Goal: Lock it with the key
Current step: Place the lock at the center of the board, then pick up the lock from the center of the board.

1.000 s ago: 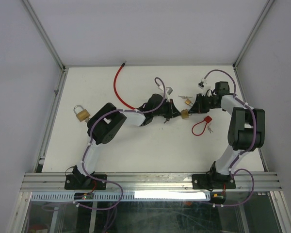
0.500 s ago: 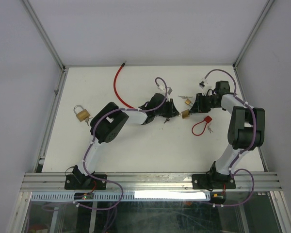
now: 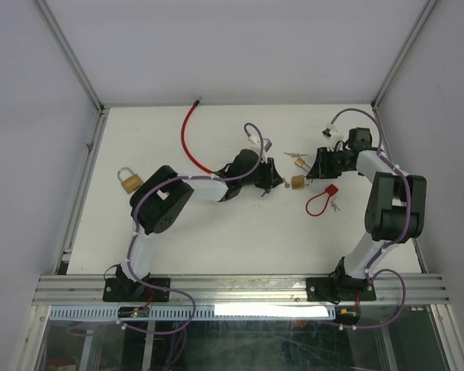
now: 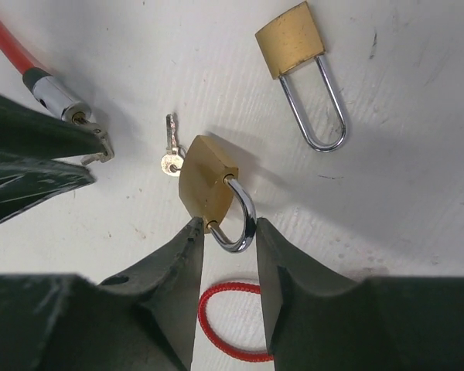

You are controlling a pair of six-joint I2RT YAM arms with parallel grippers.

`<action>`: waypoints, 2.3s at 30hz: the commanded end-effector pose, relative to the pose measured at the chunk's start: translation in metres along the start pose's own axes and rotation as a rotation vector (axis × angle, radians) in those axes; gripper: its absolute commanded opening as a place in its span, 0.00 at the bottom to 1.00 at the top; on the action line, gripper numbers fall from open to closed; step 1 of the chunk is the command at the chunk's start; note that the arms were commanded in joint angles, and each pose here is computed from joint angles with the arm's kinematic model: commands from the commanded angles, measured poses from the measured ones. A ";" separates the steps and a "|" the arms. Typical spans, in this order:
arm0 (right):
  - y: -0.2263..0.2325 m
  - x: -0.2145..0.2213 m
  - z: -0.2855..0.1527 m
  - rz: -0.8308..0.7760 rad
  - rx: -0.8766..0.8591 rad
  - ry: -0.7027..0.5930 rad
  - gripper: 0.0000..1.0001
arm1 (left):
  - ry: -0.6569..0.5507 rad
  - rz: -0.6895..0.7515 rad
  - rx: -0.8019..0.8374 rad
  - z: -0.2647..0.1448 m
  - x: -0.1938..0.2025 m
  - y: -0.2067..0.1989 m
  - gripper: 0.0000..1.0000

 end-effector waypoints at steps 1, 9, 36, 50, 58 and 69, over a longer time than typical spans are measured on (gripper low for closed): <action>0.008 -0.023 -0.025 -0.079 0.027 -0.097 0.36 | -0.197 0.115 0.123 -0.043 -0.045 -0.043 0.30; 0.013 -0.028 -0.039 -0.114 0.042 -0.137 0.36 | -0.315 0.231 0.089 -0.100 -0.037 -0.034 0.41; 0.167 -0.036 -0.087 -0.585 -0.475 -0.355 0.42 | -0.497 0.067 -0.379 -0.266 -0.025 0.084 0.92; 0.165 -0.020 -0.073 -0.586 -0.518 -0.336 0.42 | -0.700 -0.313 -0.611 -0.318 -0.035 0.156 0.93; 0.164 -0.018 -0.069 -0.578 -0.522 -0.322 0.42 | -0.655 -0.603 -1.154 -0.321 -0.057 0.197 0.99; 0.163 -0.016 -0.061 -0.573 -0.524 -0.301 0.42 | -0.419 -0.625 -1.592 -0.306 -0.068 0.241 0.99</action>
Point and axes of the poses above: each gripper's point midway between its finger pads, its own z axis out along the fingers, its own y axis along the line the jaws close on, x = y × z, the point moved 10 cm from there along -z, back along the fingers
